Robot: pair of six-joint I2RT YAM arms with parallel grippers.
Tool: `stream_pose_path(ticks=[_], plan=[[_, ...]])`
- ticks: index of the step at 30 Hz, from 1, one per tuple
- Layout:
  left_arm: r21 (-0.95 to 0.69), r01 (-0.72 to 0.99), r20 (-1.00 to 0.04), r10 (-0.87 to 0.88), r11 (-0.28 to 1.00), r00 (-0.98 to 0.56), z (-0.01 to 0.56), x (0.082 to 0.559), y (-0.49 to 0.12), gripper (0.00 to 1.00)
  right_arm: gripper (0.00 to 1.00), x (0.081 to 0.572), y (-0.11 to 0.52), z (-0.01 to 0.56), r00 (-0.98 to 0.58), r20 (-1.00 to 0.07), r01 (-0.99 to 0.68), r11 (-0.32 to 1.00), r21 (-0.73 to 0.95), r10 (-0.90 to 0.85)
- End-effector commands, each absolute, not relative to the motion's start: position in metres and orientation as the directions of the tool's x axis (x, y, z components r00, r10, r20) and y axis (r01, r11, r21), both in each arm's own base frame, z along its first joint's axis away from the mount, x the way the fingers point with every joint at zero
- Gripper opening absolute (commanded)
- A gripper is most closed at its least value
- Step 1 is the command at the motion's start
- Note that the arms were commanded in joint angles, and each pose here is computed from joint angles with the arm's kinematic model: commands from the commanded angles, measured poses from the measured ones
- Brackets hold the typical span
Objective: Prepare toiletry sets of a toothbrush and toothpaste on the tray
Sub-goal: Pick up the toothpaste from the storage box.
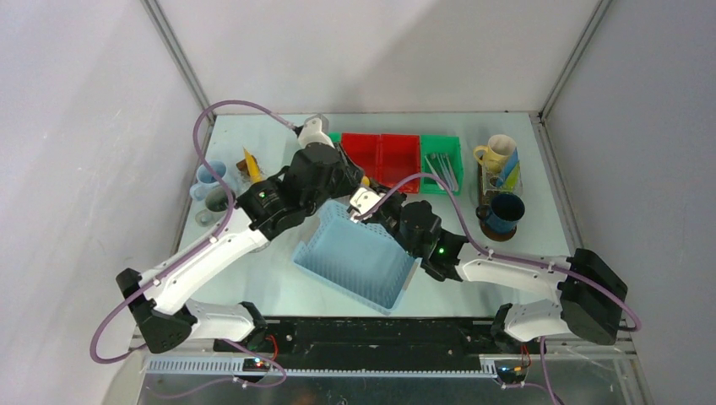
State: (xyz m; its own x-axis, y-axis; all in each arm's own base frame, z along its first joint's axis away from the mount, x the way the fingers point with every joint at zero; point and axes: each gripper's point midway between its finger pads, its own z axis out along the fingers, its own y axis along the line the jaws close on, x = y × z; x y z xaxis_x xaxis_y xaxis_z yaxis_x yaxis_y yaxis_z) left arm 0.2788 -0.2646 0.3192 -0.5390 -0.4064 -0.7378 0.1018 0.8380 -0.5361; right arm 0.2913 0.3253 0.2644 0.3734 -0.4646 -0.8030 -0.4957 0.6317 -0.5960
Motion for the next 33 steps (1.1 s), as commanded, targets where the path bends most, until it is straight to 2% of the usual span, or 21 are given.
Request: stream_pose_path(ticks=[1, 4, 5, 7, 8, 10, 12, 16, 24, 33], plan=[[-0.601, 0.099, -0.695, -0.457, 0.793, -0.555, 0.325, 0.277, -0.272, 0.22, 0.15, 0.292, 0.329, 0.288, 0.417, -0.812, -0.457, 0.678, -0.576, -0.409], [-0.609, 0.090, -0.692, -0.473, 0.788, -0.545, 0.326, 0.278, -0.269, 0.11, 0.17, 0.291, 0.330, 0.288, 0.419, -0.813, -0.462, 0.676, -0.574, -0.405], [-0.614, 0.090, -0.693, -0.480, 0.784, -0.537, 0.330, 0.279, -0.267, 0.04, 0.19, 0.290, 0.330, 0.287, 0.417, -0.814, -0.466, 0.673, -0.574, -0.405], [-0.616, 0.093, -0.699, -0.488, 0.782, -0.523, 0.336, 0.280, -0.262, 0.00, 0.27, 0.290, 0.330, 0.287, 0.415, -0.815, -0.471, 0.671, -0.573, -0.404], [-0.610, 0.094, -0.706, -0.486, 0.787, -0.515, 0.339, 0.282, -0.258, 0.00, 0.32, 0.289, 0.330, 0.286, 0.413, -0.815, -0.473, 0.669, -0.573, -0.405], [-0.597, 0.092, -0.721, -0.482, 0.797, -0.498, 0.345, 0.284, -0.249, 0.00, 0.52, 0.288, 0.329, 0.285, 0.406, -0.819, -0.480, 0.668, -0.569, -0.406], [-0.586, 0.091, -0.734, -0.479, 0.805, -0.481, 0.351, 0.287, -0.240, 0.00, 0.65, 0.286, 0.327, 0.286, 0.400, -0.823, -0.487, 0.667, -0.563, -0.403], [-0.561, 0.072, -0.756, -0.476, 0.825, -0.449, 0.357, 0.292, -0.218, 0.00, 0.80, 0.279, 0.323, 0.286, 0.371, -0.846, -0.521, 0.668, -0.531, -0.384], [-0.448, 0.019, -0.819, -0.402, 0.894, -0.410, 0.362, 0.301, -0.174, 0.00, 0.96, 0.253, 0.300, 0.300, 0.303, -0.897, -0.608, 0.659, -0.443, -0.323], [-0.283, -0.050, -0.854, -0.276, 0.958, -0.440, 0.346, 0.311, -0.125, 0.00, 0.99, 0.245, 0.247, 0.301, 0.110, -0.970, -0.661, 0.712, -0.235, -0.218]])
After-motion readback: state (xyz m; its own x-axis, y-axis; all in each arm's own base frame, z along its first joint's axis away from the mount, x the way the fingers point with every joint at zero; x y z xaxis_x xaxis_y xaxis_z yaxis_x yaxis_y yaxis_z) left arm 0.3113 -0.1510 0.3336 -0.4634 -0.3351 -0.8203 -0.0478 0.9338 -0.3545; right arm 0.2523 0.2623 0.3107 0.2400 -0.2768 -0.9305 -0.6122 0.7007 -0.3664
